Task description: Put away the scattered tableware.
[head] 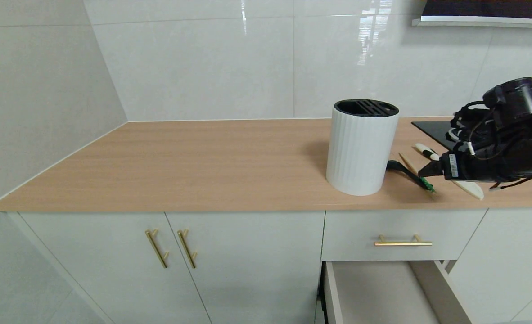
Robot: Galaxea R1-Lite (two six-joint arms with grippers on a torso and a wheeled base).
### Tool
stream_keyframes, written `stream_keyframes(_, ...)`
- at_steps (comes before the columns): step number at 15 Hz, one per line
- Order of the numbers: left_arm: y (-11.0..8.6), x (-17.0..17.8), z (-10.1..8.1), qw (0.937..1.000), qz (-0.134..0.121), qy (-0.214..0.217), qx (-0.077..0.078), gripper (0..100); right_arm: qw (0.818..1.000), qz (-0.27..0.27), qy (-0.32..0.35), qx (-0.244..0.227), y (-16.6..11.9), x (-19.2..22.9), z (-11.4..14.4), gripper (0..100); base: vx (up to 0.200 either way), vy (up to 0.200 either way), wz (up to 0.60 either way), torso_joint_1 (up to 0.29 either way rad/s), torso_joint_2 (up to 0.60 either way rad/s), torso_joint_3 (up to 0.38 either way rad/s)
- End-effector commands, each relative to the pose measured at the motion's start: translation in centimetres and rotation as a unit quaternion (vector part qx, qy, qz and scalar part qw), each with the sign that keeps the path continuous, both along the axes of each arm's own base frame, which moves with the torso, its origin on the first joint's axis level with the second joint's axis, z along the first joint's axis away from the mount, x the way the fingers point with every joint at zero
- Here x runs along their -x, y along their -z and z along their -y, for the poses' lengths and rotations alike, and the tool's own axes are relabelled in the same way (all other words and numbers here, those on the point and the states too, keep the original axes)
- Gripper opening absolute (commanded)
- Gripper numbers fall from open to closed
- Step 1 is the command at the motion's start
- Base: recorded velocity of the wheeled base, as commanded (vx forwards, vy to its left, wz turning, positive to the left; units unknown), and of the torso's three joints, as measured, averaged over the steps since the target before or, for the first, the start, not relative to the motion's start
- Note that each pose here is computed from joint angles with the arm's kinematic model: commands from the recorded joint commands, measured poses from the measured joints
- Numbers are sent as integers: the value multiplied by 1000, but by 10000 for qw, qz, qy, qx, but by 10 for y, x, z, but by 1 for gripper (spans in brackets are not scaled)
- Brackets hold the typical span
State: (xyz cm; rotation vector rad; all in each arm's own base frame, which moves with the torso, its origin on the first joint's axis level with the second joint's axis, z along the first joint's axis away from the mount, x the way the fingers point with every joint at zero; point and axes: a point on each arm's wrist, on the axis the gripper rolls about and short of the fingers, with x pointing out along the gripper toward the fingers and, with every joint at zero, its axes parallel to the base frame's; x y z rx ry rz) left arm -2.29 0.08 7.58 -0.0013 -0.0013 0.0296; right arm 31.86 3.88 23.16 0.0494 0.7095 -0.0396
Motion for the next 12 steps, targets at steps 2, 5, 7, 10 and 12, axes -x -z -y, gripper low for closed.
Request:
stream_keyframes(2, 0, 0, 0, 10000, -14, -6, 1, 100, 9988, -367, 337, -4, 32, -35, -3, 100, 0, 0, 0, 0, 0, 0)
stream_keyframes(5, 0, 0, 0, 10000, -14, -6, 1, 100, 9983, -453, 370, 21, 39, -41, -4, 100, 0, 0, 0, 0, 0, 0)
stream_keyframes(7, 0, 0, 0, 10000, -14, -6, 1, 100, 9981, -453, 411, 8, 41, -44, -2, 100, 0, 0, 0, 0, 0, 0)
stream_keyframes(10, 0, 0, 0, 10000, -14, -6, 9, 100, 9976, -490, 485, 5, 45, -50, 3, 100, 0, 0, 0, 0, 0, 0)
stream_keyframes(12, 0, 0, 0, 10000, -14, -6, 9, 100, 9973, -542, 496, 14, 49, -53, 3, 100, 0, 0, 0, 0, 0, 0)
